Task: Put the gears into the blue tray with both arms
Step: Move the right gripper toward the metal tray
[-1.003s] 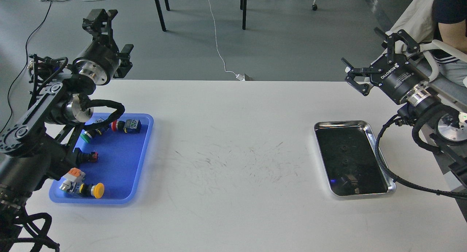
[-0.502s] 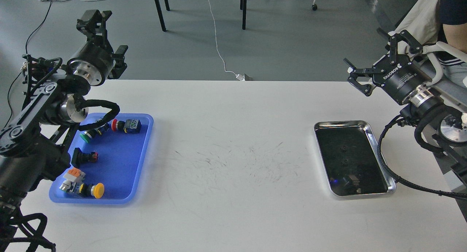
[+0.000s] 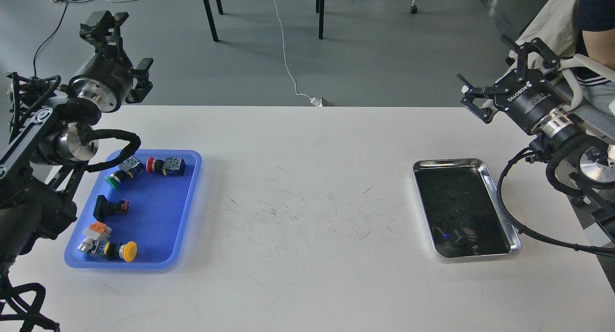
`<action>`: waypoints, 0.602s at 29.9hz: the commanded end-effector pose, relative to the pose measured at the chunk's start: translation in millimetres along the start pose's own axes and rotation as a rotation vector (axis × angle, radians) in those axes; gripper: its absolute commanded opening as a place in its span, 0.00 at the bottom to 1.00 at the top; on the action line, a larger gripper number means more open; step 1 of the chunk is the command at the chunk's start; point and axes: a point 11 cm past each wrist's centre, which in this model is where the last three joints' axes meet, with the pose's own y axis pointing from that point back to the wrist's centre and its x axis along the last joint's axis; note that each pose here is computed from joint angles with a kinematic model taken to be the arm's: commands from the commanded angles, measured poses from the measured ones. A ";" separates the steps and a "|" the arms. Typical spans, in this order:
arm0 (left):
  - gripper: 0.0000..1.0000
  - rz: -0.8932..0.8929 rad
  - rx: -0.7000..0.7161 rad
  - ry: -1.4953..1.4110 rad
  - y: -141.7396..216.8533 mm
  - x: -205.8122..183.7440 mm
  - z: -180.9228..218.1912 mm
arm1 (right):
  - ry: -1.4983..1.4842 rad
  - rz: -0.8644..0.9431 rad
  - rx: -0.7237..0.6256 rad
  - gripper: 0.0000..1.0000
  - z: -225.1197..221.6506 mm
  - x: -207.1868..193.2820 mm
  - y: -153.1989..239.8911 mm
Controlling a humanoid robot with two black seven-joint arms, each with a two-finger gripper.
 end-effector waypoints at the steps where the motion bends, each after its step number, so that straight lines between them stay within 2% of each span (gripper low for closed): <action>1: 0.98 -0.009 0.008 0.000 -0.7 -4.4 -4.0 | 0.107 0.001 -0.036 0.99 -16.8 -6.1 2.7; 3: 0.98 -0.009 0.008 0.000 -0.8 -5.0 -4.3 | 0.214 0.015 -0.051 0.99 -43.3 -11.4 9.0; 7: 0.98 -0.014 0.001 -0.003 -0.7 -7.8 -1.3 | 0.353 -0.031 -0.136 0.99 -59.2 -42.3 12.7; 12: 0.98 -0.014 0.000 0.000 -0.5 -8.5 -1.3 | 0.577 -0.041 -0.245 0.99 -81.6 -70.5 37.1; 18: 0.98 -0.027 -0.008 0.001 -0.2 -13.2 0.8 | 1.075 -0.053 -0.577 0.99 -57.2 -79.5 70.1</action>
